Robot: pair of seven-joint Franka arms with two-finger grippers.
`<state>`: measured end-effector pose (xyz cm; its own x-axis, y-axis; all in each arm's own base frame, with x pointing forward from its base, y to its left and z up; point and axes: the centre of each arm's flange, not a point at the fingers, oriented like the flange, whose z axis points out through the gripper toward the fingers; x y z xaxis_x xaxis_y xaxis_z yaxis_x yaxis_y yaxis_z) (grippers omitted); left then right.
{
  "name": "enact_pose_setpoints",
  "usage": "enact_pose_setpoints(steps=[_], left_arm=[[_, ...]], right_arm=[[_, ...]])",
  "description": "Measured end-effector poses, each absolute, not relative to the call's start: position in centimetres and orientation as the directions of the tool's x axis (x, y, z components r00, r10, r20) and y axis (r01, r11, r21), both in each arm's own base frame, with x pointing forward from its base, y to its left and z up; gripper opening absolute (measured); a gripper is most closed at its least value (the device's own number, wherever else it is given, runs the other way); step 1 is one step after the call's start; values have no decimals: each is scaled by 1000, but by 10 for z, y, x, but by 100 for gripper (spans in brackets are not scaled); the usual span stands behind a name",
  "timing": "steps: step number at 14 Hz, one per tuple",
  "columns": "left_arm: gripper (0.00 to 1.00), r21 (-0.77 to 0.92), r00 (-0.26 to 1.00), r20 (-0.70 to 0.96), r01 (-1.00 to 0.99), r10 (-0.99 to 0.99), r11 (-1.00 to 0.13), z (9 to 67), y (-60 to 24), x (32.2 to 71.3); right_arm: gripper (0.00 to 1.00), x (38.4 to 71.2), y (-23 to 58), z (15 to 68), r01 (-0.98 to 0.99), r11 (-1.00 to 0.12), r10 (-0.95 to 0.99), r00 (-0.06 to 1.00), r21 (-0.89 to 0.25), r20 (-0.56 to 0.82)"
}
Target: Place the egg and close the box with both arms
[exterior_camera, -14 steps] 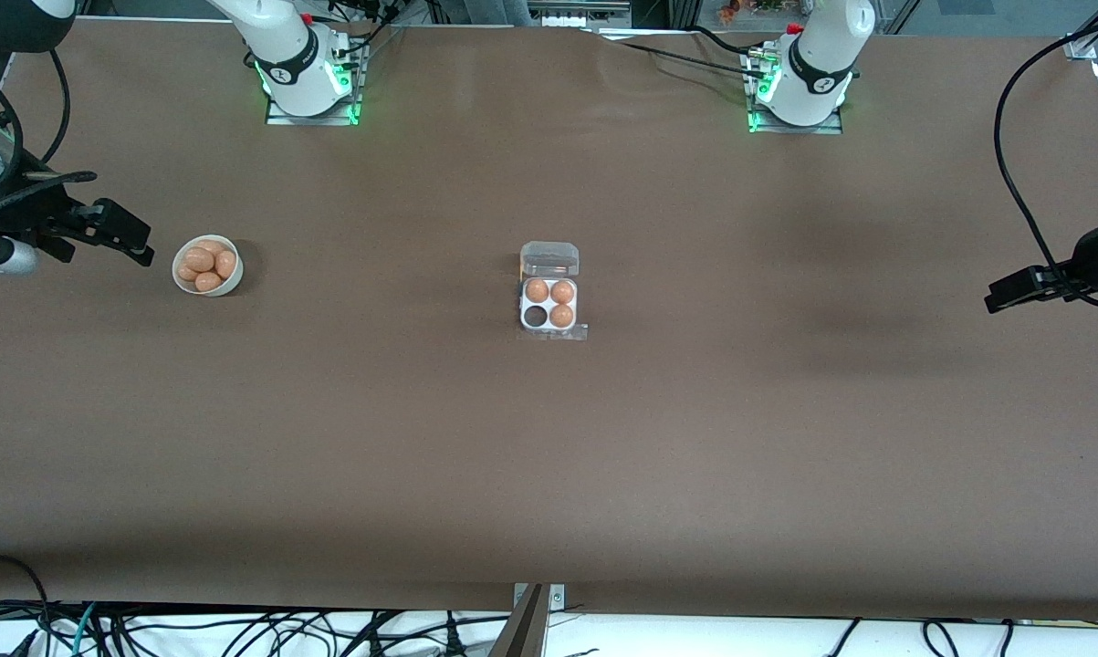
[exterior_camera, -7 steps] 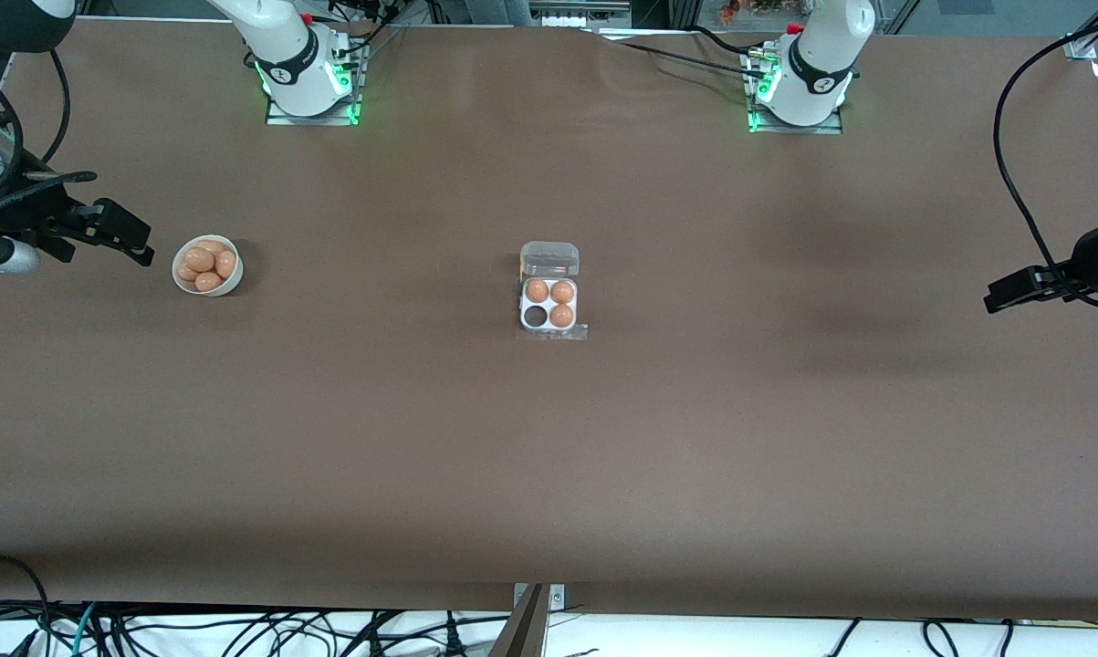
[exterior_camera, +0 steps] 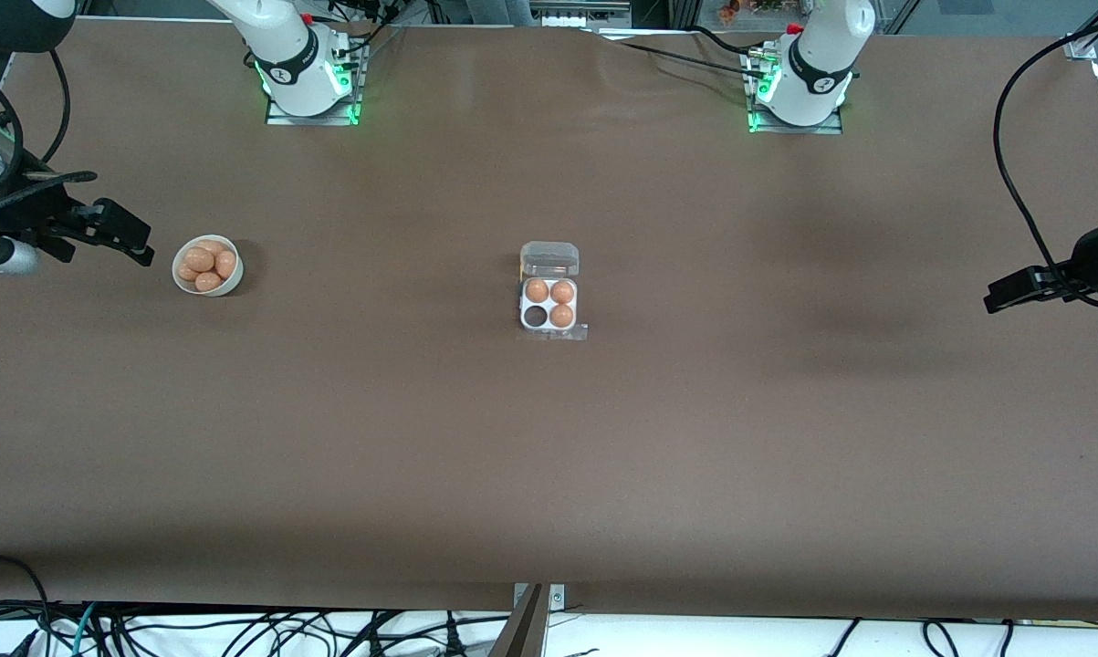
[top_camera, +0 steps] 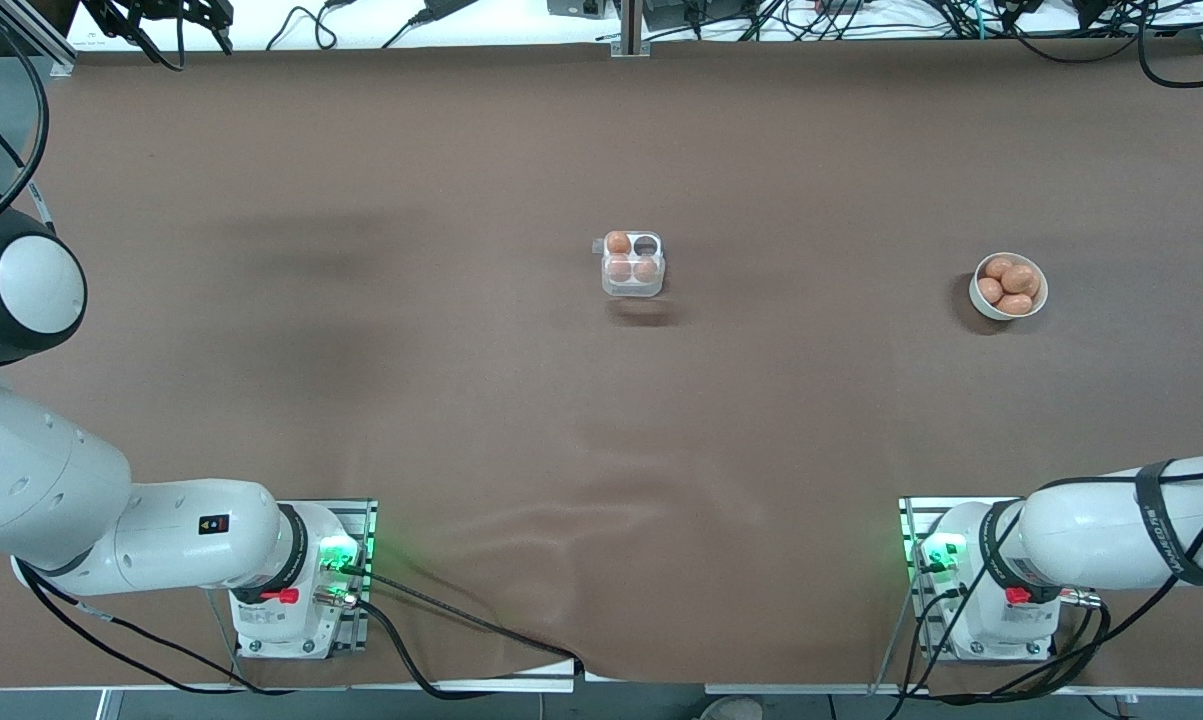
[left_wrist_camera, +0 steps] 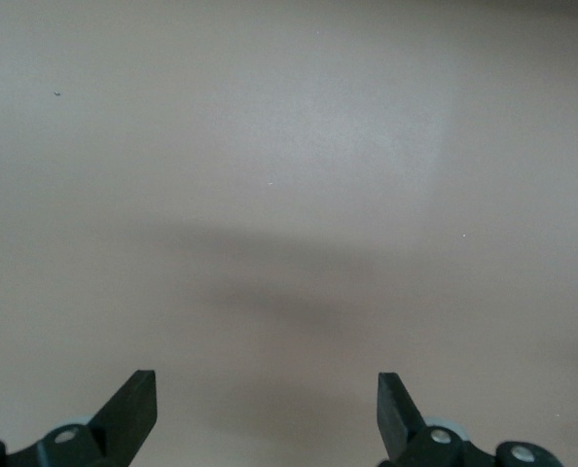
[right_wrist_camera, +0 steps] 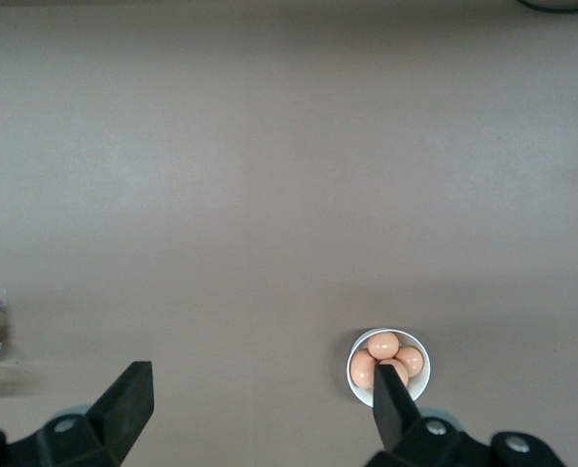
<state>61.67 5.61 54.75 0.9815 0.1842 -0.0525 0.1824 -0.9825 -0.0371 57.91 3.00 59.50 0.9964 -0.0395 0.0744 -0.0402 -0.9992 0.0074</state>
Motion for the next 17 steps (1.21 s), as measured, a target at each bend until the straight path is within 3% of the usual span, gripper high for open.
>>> enact_pose_setpoints(steps=[17], left_arm=[[100,-35,982,-28,184,185,-982,557,57,621]], right_arm=[[100,579,32,595,-37,-999,-36,997,7,74]])
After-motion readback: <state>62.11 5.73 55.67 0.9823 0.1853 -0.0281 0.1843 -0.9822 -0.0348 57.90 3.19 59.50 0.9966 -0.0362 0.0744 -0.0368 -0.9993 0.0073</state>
